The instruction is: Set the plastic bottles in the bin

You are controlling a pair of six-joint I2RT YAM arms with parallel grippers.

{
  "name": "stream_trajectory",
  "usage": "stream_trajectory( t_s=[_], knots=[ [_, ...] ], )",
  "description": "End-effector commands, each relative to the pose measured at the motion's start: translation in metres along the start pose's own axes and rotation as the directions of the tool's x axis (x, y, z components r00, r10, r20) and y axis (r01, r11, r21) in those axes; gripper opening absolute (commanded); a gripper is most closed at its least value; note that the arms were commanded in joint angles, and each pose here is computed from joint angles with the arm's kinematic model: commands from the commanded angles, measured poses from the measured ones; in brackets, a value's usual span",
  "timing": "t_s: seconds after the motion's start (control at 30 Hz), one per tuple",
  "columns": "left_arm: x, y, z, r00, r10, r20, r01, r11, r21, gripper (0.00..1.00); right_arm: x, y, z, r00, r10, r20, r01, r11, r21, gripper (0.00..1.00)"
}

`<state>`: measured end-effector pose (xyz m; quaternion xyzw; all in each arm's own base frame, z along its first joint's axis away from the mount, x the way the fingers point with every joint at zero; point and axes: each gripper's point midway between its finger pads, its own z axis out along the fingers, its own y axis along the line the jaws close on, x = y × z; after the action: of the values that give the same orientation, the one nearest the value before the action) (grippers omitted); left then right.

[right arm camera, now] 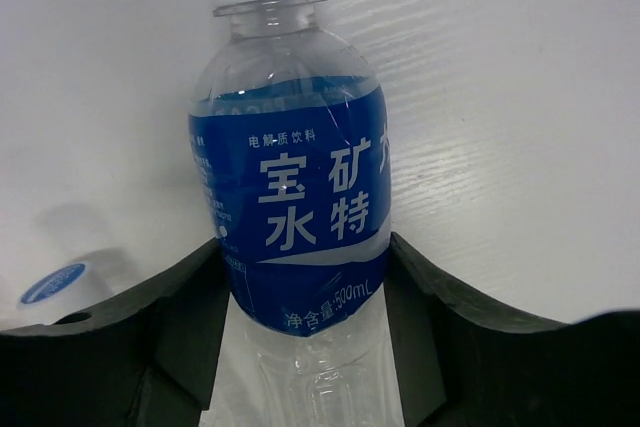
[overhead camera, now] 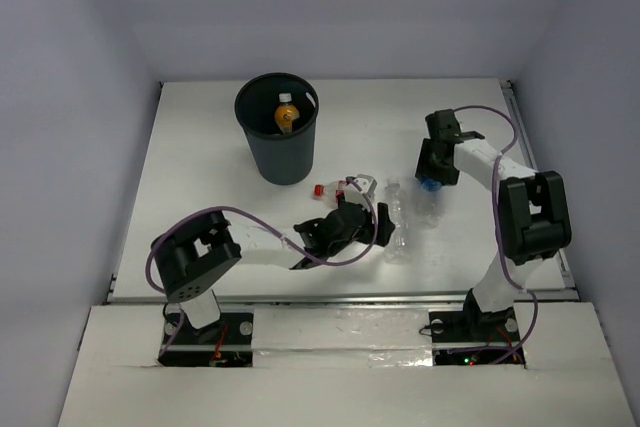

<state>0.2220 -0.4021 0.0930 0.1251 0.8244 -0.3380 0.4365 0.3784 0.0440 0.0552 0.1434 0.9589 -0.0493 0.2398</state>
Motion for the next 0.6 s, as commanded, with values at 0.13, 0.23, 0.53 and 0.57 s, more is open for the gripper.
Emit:
stream_trajectory(
  t_s=[0.13,0.23,0.53,0.57],
  knots=[
    [-0.005,-0.021,0.018,1.0,-0.014,0.015,0.014,1.0,-0.016,0.74,-0.031,-0.021,-0.061,0.961,0.14,0.238,-0.138,0.99,-0.025,0.55],
    [-0.001,-0.023,0.027,0.999,-0.027,0.017,0.028,0.999,-0.039,0.78,-0.033,-0.017,-0.087,0.939,0.182,0.293,-0.152,0.981,-0.123,0.55],
    [0.003,-0.011,0.057,0.999,-0.023,0.027,0.027,0.987,-0.158,0.84,-0.03,0.001,-0.152,0.878,0.292,0.379,-0.127,0.906,-0.405,0.56],
    [0.0,-0.013,0.061,0.999,-0.02,0.028,0.024,0.985,-0.169,0.84,-0.027,0.001,-0.153,0.876,0.294,0.382,-0.124,0.903,-0.412,0.56]
  ],
)
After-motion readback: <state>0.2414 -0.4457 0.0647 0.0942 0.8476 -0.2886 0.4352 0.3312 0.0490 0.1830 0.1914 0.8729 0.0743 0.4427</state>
